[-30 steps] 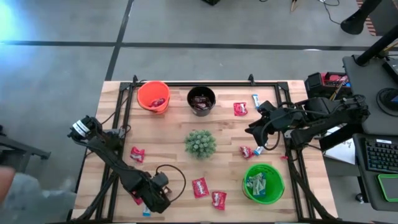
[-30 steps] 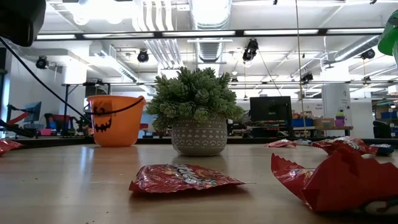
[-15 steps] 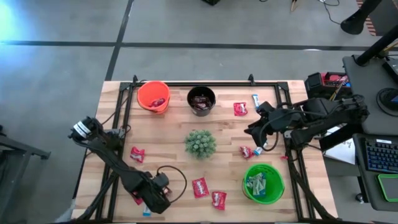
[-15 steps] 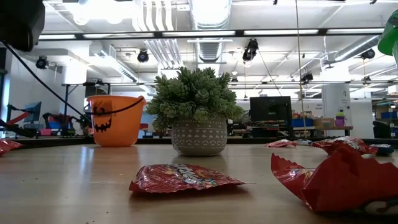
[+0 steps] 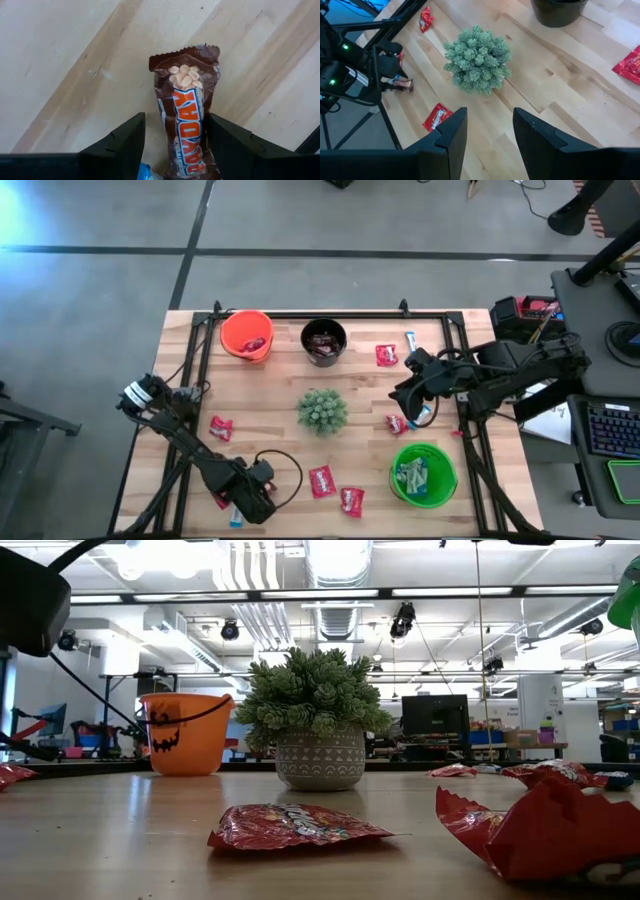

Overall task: Sort candy
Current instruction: Put the brown chocolate into the black bucket

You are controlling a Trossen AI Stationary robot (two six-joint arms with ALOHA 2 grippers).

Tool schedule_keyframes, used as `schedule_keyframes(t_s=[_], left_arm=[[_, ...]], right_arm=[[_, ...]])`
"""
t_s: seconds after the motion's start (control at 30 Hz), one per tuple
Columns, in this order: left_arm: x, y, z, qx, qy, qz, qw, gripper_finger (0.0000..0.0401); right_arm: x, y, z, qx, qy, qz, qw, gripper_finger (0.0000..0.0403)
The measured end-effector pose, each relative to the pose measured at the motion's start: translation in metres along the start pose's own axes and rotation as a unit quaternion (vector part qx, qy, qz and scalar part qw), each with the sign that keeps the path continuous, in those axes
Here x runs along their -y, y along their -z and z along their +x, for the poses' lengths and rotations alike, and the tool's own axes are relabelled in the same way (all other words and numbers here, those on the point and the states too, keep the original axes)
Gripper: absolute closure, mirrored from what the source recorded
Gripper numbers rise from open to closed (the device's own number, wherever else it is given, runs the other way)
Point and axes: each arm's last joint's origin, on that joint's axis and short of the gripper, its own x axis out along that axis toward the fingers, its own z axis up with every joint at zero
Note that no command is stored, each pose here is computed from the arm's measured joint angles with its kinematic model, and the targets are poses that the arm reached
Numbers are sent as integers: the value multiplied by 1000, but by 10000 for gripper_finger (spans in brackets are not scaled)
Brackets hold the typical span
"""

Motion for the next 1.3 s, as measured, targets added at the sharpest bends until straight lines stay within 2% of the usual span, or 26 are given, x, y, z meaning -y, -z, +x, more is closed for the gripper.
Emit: schedule_keyframes(t_s=[0.13, 0.37, 0.4, 0.57, 0.73, 0.83, 1.0, 1.13, 1.3], left_arm=[[0, 0, 1, -1, -1, 3, 1000, 242], [4, 0, 1, -8, 18, 26, 999, 375], [4, 0, 0, -8, 21, 27, 999, 385], [7, 0, -1, -7, 34, 37, 999, 379], [15, -2, -15, -1, 55, 62, 997, 394], [22, -4, -35, 16, 55, 83, 995, 395], [32, -10, -74, 50, 7, 115, 992, 395], [41, -15, -105, 81, -7, 147, 986, 395], [49, -28, -142, 152, -21, 177, 972, 395]], right_arm=[[0, 0, 0, 0, -1, -1, 1000, 252], [0, 0, -1, 1, -1, -1, 1000, 252], [0, 0, -1, 1, -1, -1, 1000, 252], [0, 0, -1, 2, -1, 0, 1000, 252], [1, 0, -1, 5, 1, 1, 1000, 252], [1, 0, -1, 6, 2, 1, 1000, 252], [1, -1, -1, 25, 16, 1, 1000, 252], [1, -1, -1, 25, 17, 1, 1000, 252], [1, -1, 1, 24, 20, -12, 999, 252]])
